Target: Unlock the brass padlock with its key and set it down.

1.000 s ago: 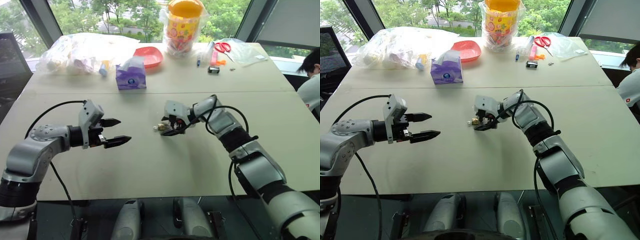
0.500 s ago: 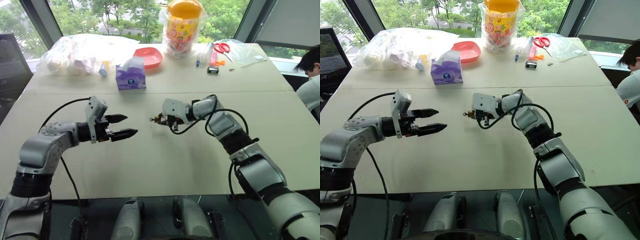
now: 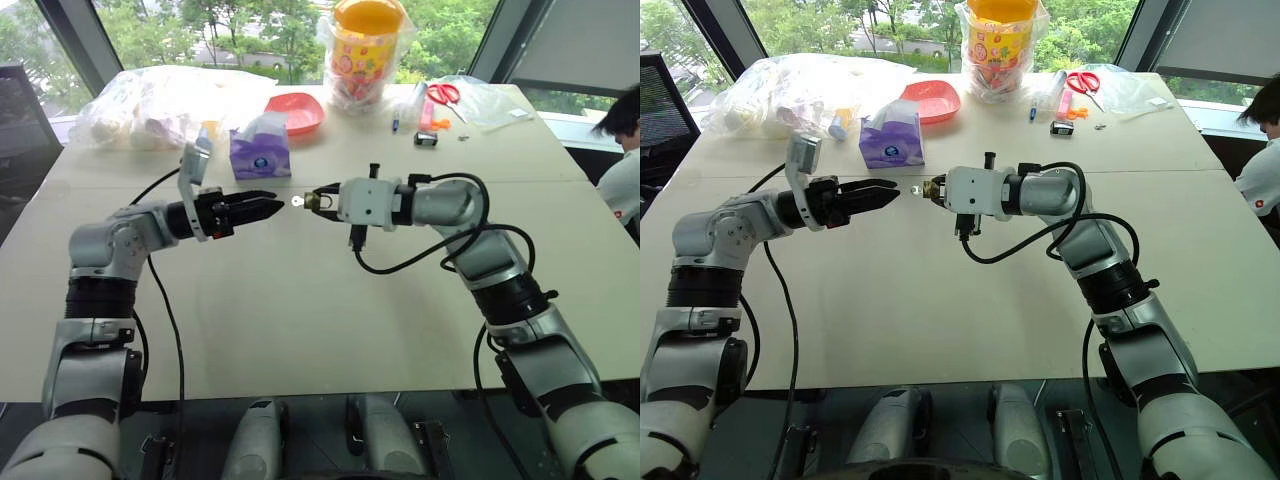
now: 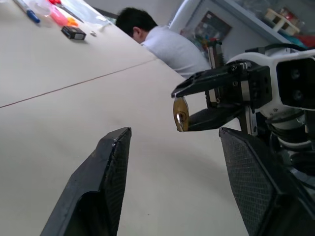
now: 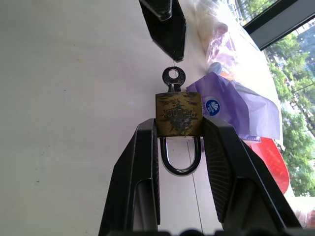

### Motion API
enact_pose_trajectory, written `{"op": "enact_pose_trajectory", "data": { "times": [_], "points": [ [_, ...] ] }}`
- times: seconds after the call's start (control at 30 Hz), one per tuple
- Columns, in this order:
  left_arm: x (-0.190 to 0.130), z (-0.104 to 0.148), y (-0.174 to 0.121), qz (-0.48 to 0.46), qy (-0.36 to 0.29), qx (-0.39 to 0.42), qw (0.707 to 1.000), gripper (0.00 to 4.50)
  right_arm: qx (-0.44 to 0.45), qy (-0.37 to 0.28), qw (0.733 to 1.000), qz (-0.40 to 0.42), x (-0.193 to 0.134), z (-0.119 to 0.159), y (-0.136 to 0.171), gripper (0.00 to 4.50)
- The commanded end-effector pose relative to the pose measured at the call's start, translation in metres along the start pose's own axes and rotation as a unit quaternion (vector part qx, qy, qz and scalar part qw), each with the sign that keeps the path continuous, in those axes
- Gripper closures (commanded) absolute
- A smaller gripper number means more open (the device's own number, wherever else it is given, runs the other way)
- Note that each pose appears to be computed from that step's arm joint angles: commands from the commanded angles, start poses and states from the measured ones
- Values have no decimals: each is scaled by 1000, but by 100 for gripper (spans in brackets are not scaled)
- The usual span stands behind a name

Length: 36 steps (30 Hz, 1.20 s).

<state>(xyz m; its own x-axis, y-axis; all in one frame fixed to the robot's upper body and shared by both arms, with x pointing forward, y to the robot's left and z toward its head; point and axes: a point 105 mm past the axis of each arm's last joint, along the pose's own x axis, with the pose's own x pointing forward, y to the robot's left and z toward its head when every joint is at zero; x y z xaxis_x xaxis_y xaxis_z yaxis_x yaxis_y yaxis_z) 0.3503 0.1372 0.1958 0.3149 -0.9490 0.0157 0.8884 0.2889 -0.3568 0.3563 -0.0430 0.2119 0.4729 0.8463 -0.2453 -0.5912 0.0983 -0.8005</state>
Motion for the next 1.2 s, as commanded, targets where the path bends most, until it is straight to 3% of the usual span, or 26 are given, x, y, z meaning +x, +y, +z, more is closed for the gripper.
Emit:
{"op": "enact_pose_trajectory", "data": {
  "times": [0.03, 0.4, 0.53, 0.67, 1.2],
  "points": [
    [2, 10, -2, -8, -1, 28, 1000, 145, -20, -10, 999, -24, -5, 11, -9, 381],
    [11, 15, 1, -12, -13, 33, 999, 145, -23, -14, 999, -21, -4, 16, -6, 381],
    [14, 15, 0, -19, -14, 34, 999, 254, -24, -19, 999, -19, -3, 19, -5, 381],
    [18, 16, 0, -20, -15, 36, 999, 398, -24, -21, 999, -17, -2, 21, -4, 381],
    [20, 1, 1, -28, 29, 55, 998, 398, -21, -25, 999, -16, 0, 24, 0, 381]
  ]
}}
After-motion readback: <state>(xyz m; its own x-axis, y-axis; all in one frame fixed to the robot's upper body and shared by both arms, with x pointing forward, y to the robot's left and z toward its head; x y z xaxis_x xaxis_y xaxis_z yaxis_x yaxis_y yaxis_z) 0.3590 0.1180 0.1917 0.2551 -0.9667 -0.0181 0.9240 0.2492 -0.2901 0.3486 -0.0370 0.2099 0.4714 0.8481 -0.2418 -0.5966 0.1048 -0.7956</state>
